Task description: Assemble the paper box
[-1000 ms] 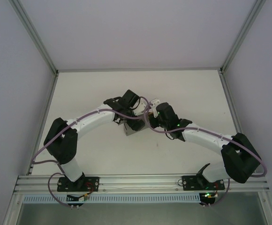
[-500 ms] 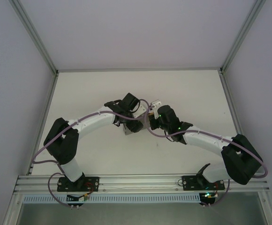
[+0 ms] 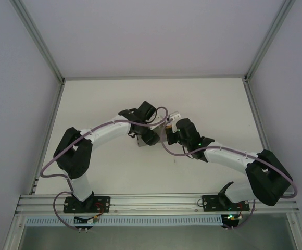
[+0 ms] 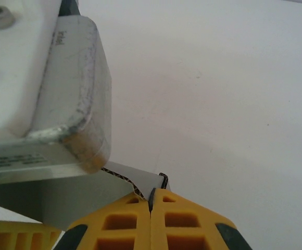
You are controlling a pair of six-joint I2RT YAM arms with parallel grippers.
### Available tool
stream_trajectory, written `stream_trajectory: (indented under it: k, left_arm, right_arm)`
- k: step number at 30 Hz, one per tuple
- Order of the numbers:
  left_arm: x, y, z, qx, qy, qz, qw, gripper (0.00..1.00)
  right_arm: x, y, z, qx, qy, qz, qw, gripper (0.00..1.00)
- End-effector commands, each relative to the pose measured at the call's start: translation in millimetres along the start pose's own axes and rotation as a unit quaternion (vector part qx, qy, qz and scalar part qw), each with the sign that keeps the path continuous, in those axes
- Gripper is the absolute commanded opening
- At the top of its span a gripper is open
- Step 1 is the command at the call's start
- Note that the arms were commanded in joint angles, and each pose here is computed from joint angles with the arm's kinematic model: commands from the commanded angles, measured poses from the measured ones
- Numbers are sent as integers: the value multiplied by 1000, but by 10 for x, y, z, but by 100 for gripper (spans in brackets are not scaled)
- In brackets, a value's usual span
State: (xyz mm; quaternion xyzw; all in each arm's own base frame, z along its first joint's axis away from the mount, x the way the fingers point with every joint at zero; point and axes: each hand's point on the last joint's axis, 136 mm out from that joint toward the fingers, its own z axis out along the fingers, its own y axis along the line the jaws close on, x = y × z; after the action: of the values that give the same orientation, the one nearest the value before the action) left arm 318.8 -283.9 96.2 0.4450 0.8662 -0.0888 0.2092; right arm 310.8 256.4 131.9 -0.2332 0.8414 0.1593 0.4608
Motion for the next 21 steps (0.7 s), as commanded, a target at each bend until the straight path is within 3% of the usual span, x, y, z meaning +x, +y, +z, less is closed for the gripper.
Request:
stream_trajectory:
  k: [1,9,21]
  left_arm:
    - [-234,92,-37,-6,-39,-7,999,70]
    - [-319,169,-233,-18,-74,-26,997,83]
    - [-85,195,-787,-48,-120,-83,988,91]
  right_arm:
    - [684,153,69,-37,120,-1,992,0]
    - [592,11,68,7,115,1,993,0]
    - [428,-88,58,53,134,37,989,0]
